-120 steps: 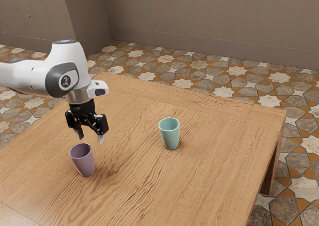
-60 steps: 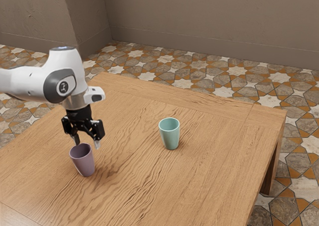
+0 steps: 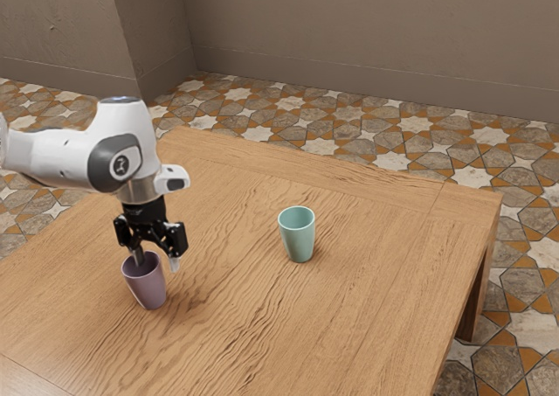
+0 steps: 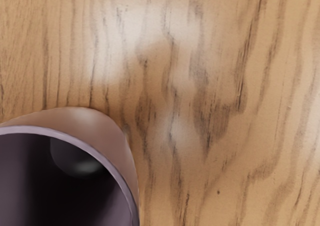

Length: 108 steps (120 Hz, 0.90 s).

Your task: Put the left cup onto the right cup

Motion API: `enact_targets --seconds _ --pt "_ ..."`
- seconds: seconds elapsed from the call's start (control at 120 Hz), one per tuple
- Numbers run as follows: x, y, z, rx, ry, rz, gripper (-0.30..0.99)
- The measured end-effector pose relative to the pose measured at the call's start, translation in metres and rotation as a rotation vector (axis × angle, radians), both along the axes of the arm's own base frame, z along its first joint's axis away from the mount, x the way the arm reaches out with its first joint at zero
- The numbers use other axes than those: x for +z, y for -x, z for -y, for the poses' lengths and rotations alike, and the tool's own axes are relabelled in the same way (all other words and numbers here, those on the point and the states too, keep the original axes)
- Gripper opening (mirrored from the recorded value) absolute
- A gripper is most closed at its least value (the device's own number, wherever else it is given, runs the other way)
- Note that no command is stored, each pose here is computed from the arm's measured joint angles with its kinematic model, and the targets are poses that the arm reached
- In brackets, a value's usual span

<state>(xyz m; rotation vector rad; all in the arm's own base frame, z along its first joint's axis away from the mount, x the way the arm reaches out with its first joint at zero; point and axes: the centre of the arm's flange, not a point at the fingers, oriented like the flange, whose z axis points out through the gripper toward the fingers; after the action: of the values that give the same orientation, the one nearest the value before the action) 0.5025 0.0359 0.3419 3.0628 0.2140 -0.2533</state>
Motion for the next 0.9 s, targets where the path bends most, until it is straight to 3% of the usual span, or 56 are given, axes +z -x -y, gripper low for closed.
enact_targets --seconds 0.183,0.658,0.9 --pt "-0.01 -0.002 0.0 0.007 0.007 -0.01 0.5" --pt "-0.012 -0.003 -0.005 0.02 0.01 -0.008 0.11" --pt "-0.013 -0.002 -0.006 0.03 0.016 -0.009 0.01"
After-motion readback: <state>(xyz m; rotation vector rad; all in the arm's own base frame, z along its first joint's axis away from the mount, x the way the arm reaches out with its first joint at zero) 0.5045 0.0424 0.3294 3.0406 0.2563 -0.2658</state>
